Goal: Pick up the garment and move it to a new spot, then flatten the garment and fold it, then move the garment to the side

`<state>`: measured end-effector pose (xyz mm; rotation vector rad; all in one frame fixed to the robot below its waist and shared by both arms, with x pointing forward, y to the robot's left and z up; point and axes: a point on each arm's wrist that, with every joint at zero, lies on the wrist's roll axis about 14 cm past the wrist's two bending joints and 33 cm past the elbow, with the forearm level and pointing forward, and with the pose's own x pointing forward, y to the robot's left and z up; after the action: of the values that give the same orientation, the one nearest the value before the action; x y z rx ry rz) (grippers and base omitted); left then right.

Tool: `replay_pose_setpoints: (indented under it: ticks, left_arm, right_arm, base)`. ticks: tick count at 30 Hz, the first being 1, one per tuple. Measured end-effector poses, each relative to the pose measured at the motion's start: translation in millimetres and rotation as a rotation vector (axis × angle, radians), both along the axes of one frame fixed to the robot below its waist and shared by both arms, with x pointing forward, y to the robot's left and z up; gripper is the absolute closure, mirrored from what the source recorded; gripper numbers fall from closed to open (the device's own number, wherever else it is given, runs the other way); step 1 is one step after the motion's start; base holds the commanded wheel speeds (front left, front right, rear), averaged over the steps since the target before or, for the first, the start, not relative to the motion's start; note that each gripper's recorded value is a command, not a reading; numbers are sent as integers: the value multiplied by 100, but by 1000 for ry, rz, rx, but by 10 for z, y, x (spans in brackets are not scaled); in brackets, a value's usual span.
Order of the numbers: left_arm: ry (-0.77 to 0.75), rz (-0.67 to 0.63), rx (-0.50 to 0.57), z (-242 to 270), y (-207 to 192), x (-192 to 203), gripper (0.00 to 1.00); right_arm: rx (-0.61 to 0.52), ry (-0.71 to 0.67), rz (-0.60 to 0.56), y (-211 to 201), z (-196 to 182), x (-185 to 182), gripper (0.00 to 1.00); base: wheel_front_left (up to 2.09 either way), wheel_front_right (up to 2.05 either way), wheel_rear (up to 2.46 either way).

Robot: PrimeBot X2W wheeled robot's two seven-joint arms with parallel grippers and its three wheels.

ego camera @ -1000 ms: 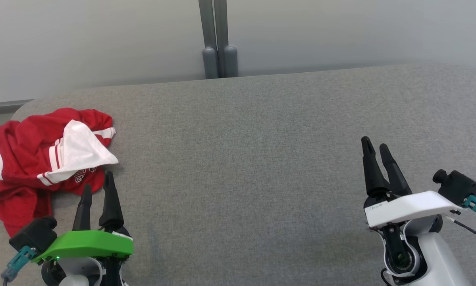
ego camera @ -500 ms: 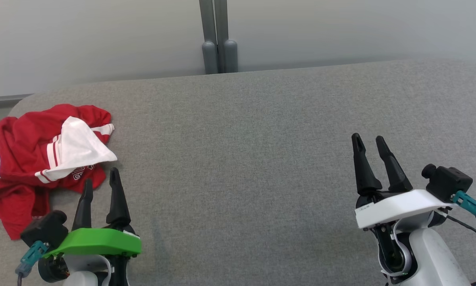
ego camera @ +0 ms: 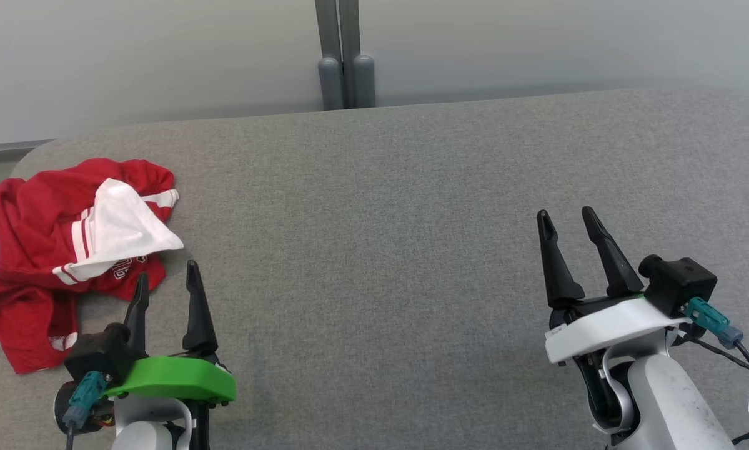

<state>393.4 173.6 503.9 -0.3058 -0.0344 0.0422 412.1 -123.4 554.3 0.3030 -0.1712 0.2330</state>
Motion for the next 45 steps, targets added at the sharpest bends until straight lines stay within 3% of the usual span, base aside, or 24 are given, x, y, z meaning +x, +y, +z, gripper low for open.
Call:
replay_pose_setpoints:
  ticks: [9, 24, 45]
  left_arm:
    - [3, 0, 84, -38, -7, 6, 0]
    - [-72, -44, 191, 130, -108, 47, 0]
    - [-70, -67, 223, 82, -145, 44, 0]
  right_arm:
    - [-110, 2, 0, 25, -99, 21, 0]
    - [-202, -39, -17, 11, -65, 63, 0]
    - [-215, -26, -36, -49, -131, 86, 0]
  base:
    - [0, 0, 0]
    - [0, 0, 0]
    - [0, 0, 0]
